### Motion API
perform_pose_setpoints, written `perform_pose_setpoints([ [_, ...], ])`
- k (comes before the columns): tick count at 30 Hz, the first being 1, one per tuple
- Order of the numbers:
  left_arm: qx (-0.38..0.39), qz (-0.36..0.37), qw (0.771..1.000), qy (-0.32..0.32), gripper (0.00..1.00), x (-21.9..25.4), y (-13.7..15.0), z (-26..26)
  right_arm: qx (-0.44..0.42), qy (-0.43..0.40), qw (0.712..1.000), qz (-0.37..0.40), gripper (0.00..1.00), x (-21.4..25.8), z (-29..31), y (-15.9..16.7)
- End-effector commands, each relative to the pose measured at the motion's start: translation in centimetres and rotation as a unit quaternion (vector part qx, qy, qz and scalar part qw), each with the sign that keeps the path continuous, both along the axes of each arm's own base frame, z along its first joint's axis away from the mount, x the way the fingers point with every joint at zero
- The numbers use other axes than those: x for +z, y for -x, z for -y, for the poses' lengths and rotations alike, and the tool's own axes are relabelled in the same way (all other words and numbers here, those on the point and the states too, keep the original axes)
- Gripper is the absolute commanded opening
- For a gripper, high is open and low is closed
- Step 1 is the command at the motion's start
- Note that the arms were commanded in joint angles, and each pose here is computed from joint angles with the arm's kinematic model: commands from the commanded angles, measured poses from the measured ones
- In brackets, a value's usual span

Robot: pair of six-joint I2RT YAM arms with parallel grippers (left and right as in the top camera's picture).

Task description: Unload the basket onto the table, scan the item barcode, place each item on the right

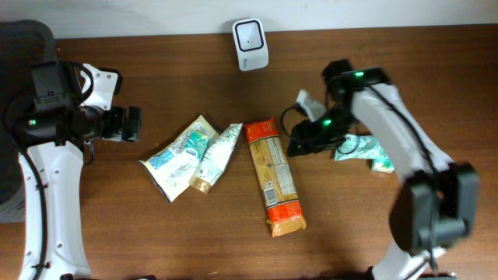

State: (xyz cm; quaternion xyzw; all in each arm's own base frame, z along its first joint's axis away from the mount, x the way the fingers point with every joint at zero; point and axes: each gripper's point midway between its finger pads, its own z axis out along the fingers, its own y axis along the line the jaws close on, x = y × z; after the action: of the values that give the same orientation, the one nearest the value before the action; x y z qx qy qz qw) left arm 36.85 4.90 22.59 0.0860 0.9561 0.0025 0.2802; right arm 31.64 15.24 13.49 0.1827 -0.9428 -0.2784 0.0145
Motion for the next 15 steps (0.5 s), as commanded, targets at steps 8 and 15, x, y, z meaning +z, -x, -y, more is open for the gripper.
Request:
perform_pose_setpoints([
  [8, -0.008, 0.008, 1.000, -0.001, 0.99, 0.5, 0.0, 0.1, -0.037, -0.048, 0.998, 0.013, 0.72, -6.1, -2.6, 0.0],
  [15, -0.008, 0.008, 1.000, -0.001, 0.99, 0.5, 0.0, 0.1, 0.000, 0.001, 0.998, -0.066, 0.71, -13.6, -5.6, 2.8],
])
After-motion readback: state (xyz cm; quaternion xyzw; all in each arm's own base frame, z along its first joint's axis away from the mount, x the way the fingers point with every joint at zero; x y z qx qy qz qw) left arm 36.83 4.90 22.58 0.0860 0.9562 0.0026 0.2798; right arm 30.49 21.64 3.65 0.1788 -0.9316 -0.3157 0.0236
